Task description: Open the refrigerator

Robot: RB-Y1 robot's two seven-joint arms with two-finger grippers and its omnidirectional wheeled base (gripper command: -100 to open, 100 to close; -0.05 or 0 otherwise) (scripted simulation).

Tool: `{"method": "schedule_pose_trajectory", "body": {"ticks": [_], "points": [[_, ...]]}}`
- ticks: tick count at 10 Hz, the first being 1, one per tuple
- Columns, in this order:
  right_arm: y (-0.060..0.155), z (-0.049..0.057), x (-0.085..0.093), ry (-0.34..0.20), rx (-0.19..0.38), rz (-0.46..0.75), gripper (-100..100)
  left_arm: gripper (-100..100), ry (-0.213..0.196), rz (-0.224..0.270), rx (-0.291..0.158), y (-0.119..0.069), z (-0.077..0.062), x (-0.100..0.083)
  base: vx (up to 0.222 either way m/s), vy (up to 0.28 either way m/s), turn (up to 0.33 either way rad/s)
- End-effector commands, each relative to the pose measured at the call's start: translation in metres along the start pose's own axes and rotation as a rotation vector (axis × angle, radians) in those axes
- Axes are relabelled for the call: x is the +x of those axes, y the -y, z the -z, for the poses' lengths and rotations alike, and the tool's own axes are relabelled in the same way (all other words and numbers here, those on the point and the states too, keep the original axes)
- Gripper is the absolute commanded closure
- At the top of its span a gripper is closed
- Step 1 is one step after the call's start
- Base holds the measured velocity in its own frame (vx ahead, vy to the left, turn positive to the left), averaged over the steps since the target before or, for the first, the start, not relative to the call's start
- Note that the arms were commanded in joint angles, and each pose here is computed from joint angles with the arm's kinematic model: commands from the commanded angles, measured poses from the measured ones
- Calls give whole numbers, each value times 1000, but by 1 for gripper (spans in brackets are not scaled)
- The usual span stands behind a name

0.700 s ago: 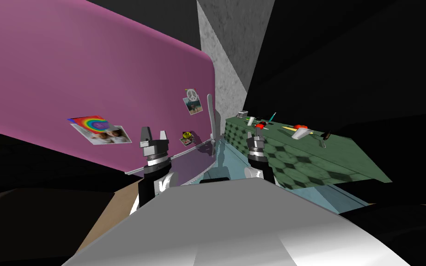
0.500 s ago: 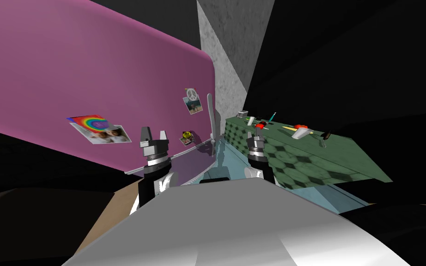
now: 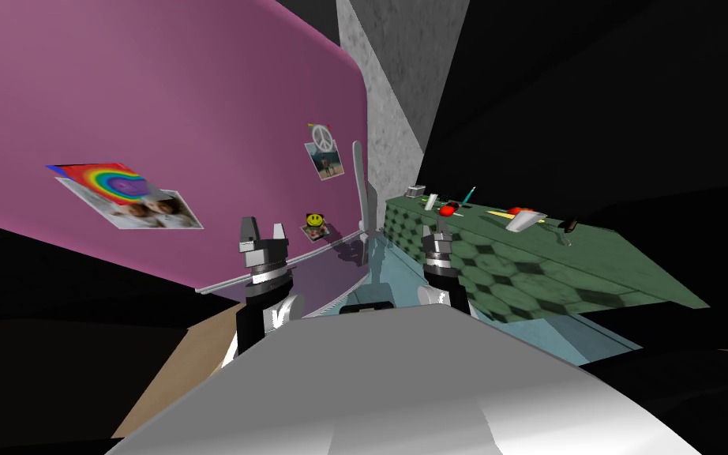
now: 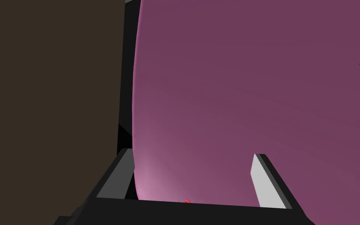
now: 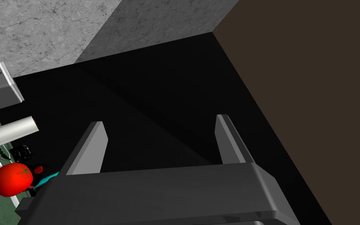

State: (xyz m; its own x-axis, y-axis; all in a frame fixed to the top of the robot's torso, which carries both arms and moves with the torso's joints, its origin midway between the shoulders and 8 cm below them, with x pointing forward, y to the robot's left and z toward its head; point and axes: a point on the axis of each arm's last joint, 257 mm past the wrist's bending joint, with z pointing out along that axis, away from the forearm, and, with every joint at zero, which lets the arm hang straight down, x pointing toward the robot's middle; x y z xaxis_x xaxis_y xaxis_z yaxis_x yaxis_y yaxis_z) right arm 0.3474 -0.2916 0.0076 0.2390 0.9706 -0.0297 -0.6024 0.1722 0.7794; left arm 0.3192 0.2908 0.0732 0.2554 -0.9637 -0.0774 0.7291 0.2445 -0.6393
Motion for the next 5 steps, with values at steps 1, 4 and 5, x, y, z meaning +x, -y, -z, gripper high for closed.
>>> {"method": "schedule_pose_trajectory", "body": {"ticks": [1, 4, 5], "points": [[0, 0, 0, 0, 0, 0, 0, 0, 0, 0, 0, 0, 0, 0, 0, 0, 0], [0, 0, 0, 0, 1, 0, 0, -100, -58, -22, -30, -8, 0, 7, 14, -23, 5], [0, 0, 0, 0, 1, 0, 0, -100, -74, -30, -45, -12, 0, 9, 33, -57, 7]]}}
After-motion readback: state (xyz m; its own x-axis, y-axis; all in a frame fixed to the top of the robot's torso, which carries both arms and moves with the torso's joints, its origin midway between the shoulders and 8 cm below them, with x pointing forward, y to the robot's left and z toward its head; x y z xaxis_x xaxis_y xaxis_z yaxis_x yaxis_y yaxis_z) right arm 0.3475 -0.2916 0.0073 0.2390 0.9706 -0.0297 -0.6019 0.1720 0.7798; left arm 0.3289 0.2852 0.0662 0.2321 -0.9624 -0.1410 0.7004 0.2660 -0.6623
